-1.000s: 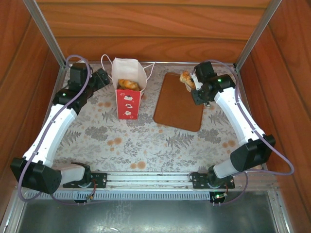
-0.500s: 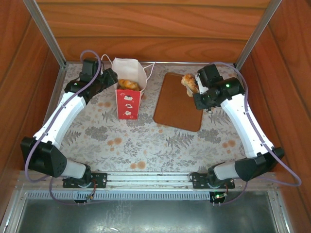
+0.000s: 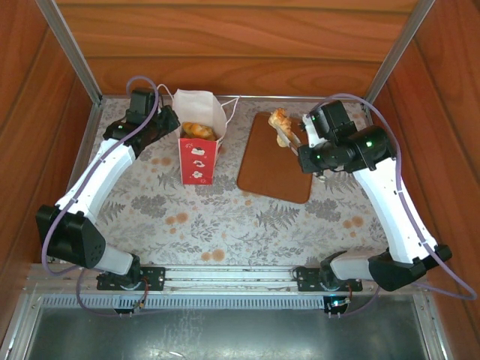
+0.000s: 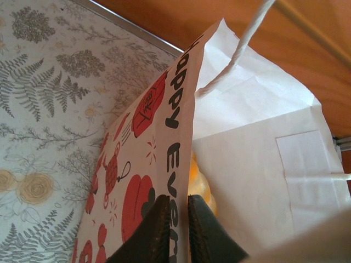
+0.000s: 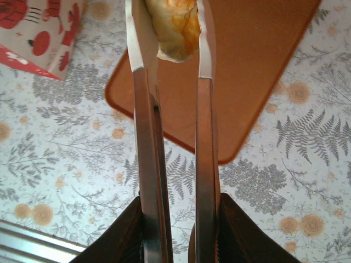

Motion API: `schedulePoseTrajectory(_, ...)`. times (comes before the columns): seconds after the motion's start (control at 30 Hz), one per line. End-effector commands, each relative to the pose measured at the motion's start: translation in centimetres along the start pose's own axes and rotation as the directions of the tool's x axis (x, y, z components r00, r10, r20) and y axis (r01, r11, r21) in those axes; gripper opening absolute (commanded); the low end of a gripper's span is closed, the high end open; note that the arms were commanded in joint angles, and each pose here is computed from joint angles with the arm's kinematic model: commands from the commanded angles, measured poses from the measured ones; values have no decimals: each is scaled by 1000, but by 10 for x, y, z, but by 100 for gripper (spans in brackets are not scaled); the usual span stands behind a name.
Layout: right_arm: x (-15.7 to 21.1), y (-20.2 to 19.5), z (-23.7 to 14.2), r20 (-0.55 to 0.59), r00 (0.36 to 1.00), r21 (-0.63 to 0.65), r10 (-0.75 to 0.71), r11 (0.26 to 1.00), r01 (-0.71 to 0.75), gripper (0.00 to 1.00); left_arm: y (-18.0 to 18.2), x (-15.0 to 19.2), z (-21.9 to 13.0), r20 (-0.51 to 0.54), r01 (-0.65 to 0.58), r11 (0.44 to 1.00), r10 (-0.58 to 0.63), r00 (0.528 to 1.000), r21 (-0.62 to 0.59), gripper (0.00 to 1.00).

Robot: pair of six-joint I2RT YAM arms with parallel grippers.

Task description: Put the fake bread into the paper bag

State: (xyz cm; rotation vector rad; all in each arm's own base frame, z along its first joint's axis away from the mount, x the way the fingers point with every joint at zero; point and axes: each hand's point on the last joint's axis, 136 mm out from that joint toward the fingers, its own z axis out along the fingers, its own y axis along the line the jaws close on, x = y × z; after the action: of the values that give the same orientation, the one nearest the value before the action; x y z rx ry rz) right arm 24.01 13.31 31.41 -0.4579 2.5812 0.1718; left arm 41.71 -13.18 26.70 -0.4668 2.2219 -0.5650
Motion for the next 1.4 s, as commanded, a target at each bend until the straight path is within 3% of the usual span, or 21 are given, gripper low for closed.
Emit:
schedulePoseTrajectory(0.0, -4, 16, -22, 51, 999, -72, -2, 997, 5, 32, -11, -8, -1, 17, 2, 1000, -2, 1000, 30, 12)
schedulePoseTrajectory(0.2, -24, 26, -54, 138, 990, -108, -7, 994, 22, 32, -12, -12, -3, 37, 0, 999, -1, 999, 37, 6)
schedulePoseTrajectory(0.47, -48, 53, -68, 177, 982, -149, -61, 985, 88, 32, -12, -11, -4, 46, 10, 999, -13, 999, 47, 0)
schedulePoseTrajectory(0.77, -89, 124, -71, 291, 946, -272, -141, 936, 223, 31, -14, -11, -5, 50, 19, 998, -22, 998, 58, 0)
schedulePoseTrajectory(0.93, -113, 152, -62, 335, 937, -331, -99, 919, 215, 32, -13, -10, -4, 51, 24, 998, -27, 998, 58, 0)
schedulePoseTrajectory(1.37, -131, 170, 18, 212, 972, -268, -96, 951, 153, 32, -14, -8, 0, 42, 25, 997, -28, 999, 68, 0)
